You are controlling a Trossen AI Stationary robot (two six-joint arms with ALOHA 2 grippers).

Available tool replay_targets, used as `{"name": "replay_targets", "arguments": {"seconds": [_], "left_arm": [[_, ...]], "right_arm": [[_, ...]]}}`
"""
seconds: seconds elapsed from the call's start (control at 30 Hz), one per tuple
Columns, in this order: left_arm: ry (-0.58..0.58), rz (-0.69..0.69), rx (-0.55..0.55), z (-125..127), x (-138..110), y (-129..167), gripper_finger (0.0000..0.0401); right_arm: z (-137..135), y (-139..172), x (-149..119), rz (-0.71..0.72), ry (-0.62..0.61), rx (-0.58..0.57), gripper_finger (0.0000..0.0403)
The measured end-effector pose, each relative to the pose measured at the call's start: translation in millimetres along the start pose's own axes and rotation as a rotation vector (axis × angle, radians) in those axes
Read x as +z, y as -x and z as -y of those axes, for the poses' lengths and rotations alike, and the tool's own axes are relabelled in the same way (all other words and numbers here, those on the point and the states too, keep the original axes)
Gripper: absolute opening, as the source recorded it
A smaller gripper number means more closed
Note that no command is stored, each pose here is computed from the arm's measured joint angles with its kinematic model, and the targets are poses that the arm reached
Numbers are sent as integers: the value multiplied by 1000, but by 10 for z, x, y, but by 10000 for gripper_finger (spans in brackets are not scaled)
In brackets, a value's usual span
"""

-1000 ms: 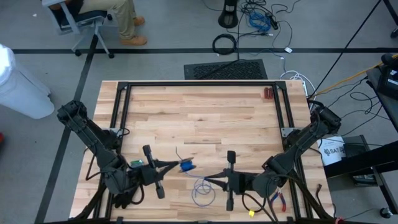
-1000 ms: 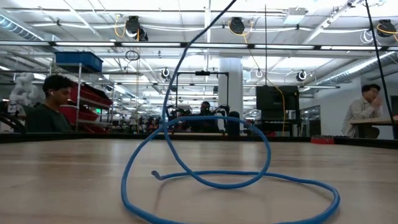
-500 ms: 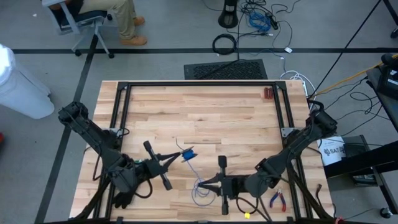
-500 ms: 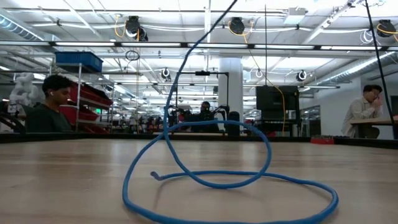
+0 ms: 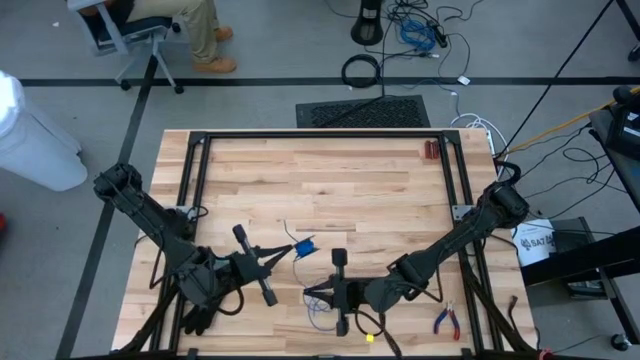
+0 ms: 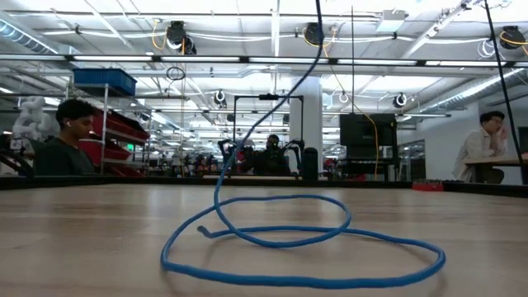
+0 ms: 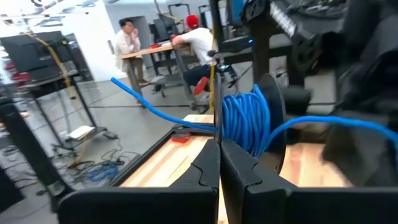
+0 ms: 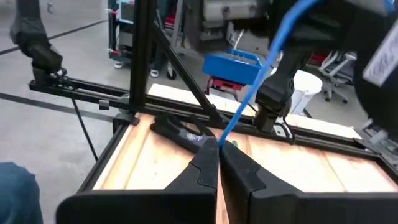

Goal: Coil cords
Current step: Uncoil the blue wire from the spool

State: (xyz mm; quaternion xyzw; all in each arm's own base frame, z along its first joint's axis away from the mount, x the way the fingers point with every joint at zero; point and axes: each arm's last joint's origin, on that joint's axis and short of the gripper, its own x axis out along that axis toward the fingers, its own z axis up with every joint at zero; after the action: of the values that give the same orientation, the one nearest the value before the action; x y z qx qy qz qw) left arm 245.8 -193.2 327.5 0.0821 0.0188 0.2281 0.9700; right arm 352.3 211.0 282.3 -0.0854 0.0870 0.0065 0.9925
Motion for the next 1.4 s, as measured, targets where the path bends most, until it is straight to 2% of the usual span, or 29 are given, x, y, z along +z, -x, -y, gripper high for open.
{"name": "replay_targets", "arguments": {"seconds": [0.13,0.3,0.5,0.63,0.97,1.13,1.4], "left_arm": [[-3,14,-36,13,18,14,2],[11,59,-71,42,105,120,2],[-11,106,-112,74,193,289,2],[-17,113,-129,83,207,344,2],[-13,99,-101,72,212,379,2],[-14,98,-99,72,211,377,2],[-17,97,-99,73,209,375,2]], "right_arm": [[29,-19,-46,-41,-5,-7,0],[35,-5,-148,-139,56,-13,0],[68,17,-243,-227,92,-104,0],[79,31,-279,-263,106,-118,2],[367,540,-111,-450,-64,-166,37],[338,774,50,-395,-90,-165,54],[140,821,268,-206,-40,-73,84]]}}
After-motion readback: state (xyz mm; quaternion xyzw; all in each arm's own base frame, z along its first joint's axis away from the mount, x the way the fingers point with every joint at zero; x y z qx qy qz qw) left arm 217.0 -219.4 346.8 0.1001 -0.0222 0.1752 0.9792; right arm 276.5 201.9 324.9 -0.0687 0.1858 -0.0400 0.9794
